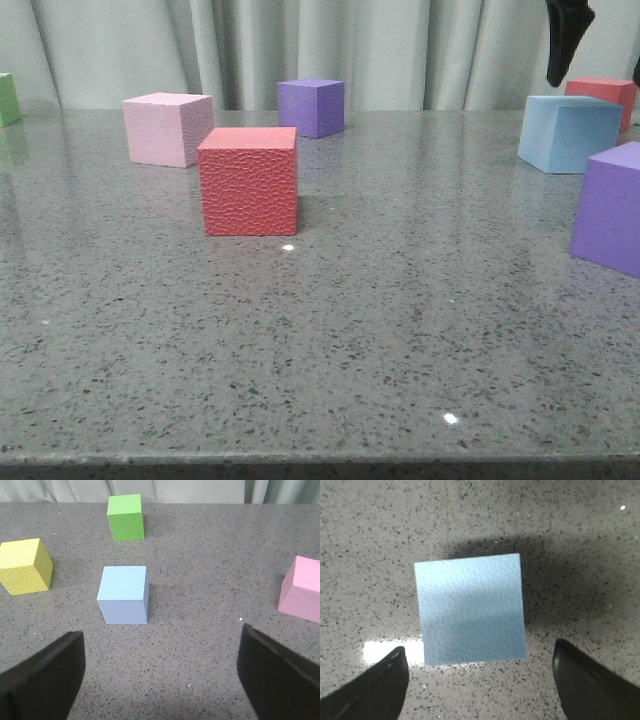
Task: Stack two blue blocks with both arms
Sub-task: 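Lower the right gripper over the light blue cube and close on it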
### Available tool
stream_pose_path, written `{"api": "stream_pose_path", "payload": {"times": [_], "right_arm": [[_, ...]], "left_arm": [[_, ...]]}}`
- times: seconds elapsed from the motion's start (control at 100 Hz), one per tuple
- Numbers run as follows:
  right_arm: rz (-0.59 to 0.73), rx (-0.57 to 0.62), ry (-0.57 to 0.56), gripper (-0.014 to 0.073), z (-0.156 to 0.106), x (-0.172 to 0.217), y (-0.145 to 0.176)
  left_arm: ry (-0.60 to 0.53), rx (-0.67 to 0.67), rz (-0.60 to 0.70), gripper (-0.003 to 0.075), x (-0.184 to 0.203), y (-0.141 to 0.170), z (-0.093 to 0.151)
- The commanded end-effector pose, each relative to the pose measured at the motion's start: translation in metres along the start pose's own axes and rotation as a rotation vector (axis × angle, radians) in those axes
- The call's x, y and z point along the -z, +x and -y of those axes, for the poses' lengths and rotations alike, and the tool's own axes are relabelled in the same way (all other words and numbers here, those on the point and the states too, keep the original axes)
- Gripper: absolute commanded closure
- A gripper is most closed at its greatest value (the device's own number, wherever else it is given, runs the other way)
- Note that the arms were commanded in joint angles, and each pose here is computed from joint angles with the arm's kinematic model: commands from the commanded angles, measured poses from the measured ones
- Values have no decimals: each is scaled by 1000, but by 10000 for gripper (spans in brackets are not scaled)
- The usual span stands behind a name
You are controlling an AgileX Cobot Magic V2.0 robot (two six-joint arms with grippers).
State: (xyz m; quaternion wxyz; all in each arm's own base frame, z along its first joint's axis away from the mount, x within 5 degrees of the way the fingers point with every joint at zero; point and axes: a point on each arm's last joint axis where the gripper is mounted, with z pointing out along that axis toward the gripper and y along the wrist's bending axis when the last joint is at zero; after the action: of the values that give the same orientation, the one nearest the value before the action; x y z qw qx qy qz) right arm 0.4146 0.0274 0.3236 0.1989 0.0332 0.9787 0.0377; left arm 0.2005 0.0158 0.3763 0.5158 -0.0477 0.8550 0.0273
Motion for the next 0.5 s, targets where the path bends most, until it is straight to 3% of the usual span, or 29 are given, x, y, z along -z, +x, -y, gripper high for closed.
{"api": "stream_pose_path", "payload": {"times": [0.0,0.49], "right_arm": [[99,16,-14,4,-2,23,-7],[97,20,-13,7,-2,1,-13]], "left_arm": [[7,17,106,120,9,-16,0],[7,17,106,120,9,-16,0]]}}
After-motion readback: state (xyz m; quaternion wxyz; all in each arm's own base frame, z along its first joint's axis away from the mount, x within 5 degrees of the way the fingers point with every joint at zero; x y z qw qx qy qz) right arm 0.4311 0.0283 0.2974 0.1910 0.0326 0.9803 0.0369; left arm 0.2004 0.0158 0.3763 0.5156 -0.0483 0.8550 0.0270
